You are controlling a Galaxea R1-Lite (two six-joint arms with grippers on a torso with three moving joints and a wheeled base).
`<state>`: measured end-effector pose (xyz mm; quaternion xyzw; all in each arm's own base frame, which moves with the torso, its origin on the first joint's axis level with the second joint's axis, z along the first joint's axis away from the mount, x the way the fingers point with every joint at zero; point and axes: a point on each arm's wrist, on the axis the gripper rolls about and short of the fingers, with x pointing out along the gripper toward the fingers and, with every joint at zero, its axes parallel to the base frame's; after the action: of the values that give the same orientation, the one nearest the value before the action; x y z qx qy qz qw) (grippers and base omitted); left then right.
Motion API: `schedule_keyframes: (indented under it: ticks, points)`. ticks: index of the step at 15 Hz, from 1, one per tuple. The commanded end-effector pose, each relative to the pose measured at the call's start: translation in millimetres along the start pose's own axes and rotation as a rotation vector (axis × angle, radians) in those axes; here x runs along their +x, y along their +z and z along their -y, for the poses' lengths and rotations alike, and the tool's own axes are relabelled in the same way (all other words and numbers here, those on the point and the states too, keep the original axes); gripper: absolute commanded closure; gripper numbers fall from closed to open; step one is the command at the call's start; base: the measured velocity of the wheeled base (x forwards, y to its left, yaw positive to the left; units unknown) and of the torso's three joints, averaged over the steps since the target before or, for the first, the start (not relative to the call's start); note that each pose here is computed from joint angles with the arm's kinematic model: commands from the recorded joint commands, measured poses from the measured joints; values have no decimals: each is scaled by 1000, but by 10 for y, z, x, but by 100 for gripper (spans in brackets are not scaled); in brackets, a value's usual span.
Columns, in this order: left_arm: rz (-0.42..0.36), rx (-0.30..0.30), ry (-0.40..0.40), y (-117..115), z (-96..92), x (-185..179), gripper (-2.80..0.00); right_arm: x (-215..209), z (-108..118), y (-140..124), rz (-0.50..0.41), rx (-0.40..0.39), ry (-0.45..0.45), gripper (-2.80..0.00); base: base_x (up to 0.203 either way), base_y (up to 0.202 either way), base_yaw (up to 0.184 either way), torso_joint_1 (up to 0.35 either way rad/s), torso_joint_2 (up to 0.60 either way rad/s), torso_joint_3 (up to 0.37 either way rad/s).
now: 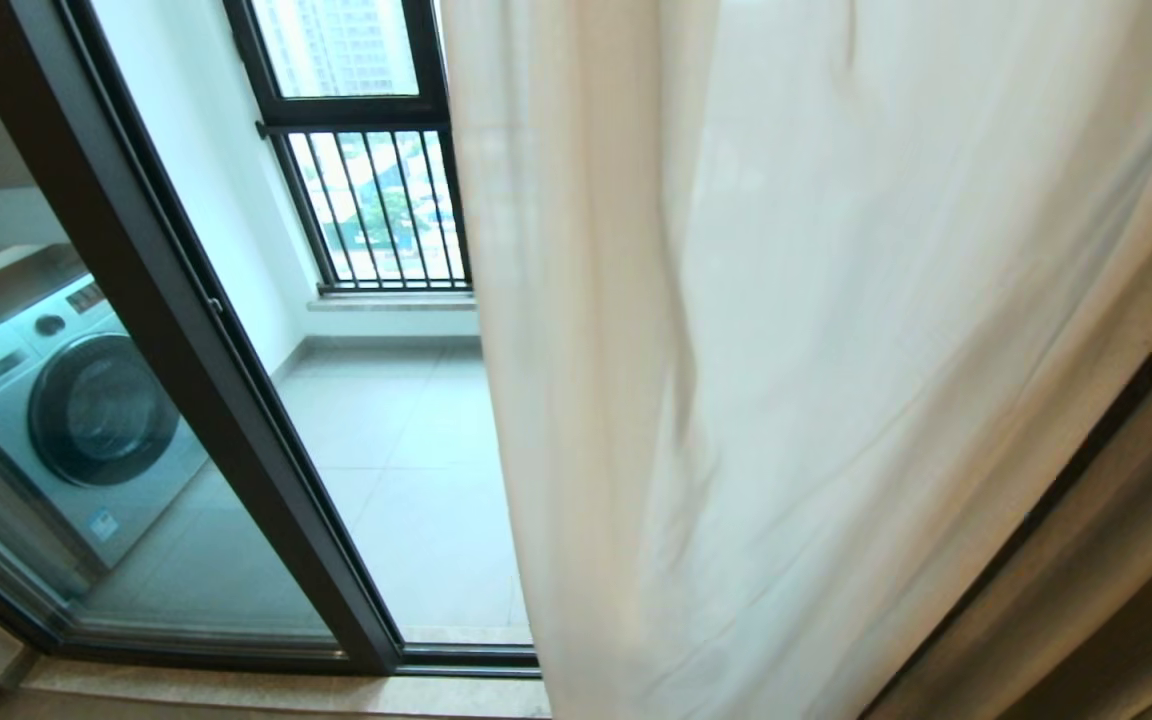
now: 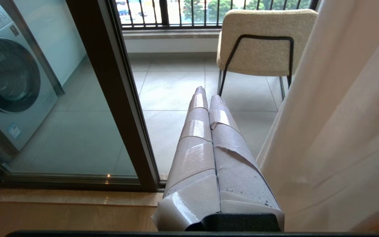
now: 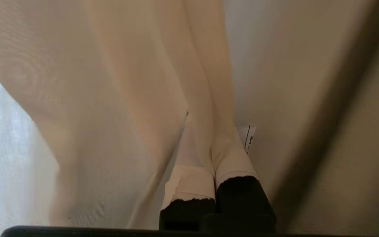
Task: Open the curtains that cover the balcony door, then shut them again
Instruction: Pull the inner curtains open on both sides
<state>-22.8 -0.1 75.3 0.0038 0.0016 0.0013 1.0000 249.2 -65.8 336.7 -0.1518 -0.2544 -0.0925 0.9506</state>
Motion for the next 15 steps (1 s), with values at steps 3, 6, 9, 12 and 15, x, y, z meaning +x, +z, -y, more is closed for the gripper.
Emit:
schedule_keyframes:
  ticks: [3,6,9,12,15]
  points:
    - [1,0,2,0,0,0,0,-154,554,58,2,-51,-95,0,0,0,0,0,0,0]
    - [0,0,1,-1,0,0,0,-277,981,95,-8,-63,-119,0,0,0,0,0,0,0]
    - [0,0,1,-1,0,0,0,-314,1365,89,-12,-76,-170,0,0,0,0,0,0,0]
    - [0,0,1,-1,0,0,0,-302,1702,118,8,-94,-234,0,0,0,0,0,0,0]
    - [0,0,1,-1,0,0,0,-392,2047,96,-6,-123,-277,0,0,0,0,0,0,0]
